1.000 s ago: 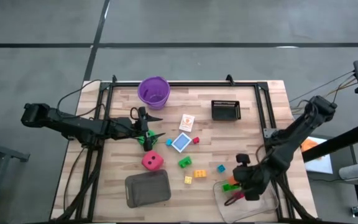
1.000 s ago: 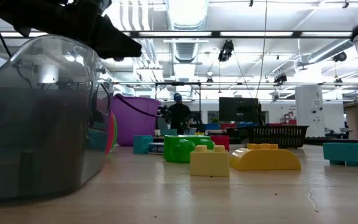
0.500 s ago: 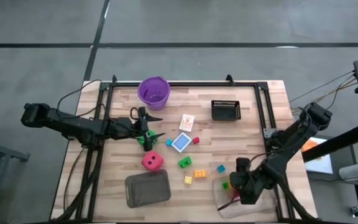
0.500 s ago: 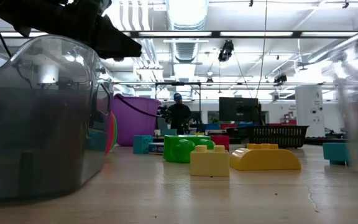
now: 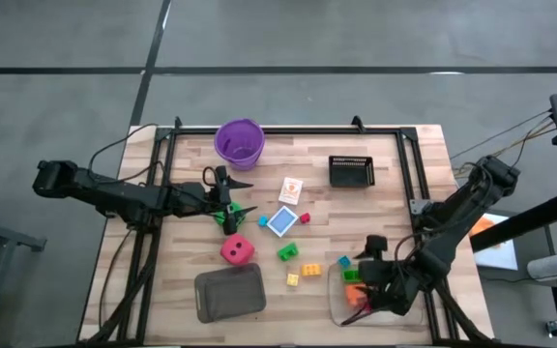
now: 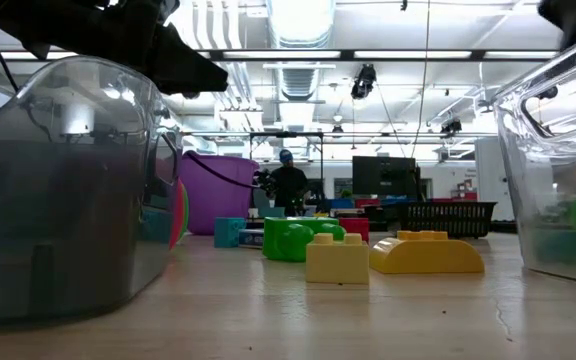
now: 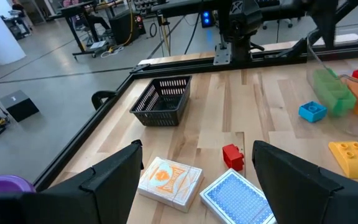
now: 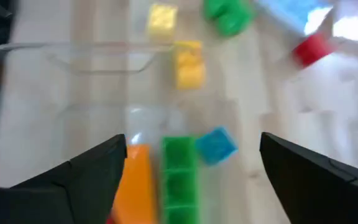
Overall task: Pick & Place Toys
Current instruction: Put the small red game piece into the transparent bin
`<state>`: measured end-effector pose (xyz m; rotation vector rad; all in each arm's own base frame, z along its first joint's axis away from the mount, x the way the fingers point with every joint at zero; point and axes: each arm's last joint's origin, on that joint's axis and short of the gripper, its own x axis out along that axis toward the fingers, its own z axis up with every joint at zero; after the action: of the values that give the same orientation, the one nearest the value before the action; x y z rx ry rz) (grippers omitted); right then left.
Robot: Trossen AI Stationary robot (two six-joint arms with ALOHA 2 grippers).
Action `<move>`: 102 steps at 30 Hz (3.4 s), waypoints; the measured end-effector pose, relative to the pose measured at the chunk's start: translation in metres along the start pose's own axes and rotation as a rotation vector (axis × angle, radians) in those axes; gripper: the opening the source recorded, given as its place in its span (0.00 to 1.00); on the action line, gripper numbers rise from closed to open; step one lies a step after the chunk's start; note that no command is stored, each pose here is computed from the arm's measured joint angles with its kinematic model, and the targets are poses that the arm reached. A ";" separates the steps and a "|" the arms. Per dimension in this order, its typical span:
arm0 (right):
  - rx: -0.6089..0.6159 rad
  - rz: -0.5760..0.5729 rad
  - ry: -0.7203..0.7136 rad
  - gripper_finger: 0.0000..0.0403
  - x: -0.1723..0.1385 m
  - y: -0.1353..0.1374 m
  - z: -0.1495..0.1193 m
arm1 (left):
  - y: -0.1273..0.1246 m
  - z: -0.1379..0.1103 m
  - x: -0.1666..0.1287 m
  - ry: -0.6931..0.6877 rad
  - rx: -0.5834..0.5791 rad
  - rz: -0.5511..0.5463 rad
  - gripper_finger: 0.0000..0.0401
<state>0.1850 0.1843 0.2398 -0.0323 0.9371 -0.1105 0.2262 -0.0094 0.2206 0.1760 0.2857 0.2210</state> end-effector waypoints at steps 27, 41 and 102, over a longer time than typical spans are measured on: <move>-0.022 -0.274 -0.216 0.50 0.044 -0.068 0.054 | -0.008 -0.010 0.020 0.032 -0.082 -0.015 0.76; -0.174 0.076 -0.840 0.86 0.055 -0.063 0.012 | -0.018 0.000 0.052 0.079 -0.096 -0.016 0.76; 0.018 0.107 -0.829 0.86 0.039 -0.107 -0.057 | -0.041 -0.012 0.234 0.742 -0.088 -0.082 0.31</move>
<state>0.1529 0.0747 0.1831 -0.0087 0.1082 -0.0004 0.4490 0.0093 0.1402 -0.0131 1.0172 0.2106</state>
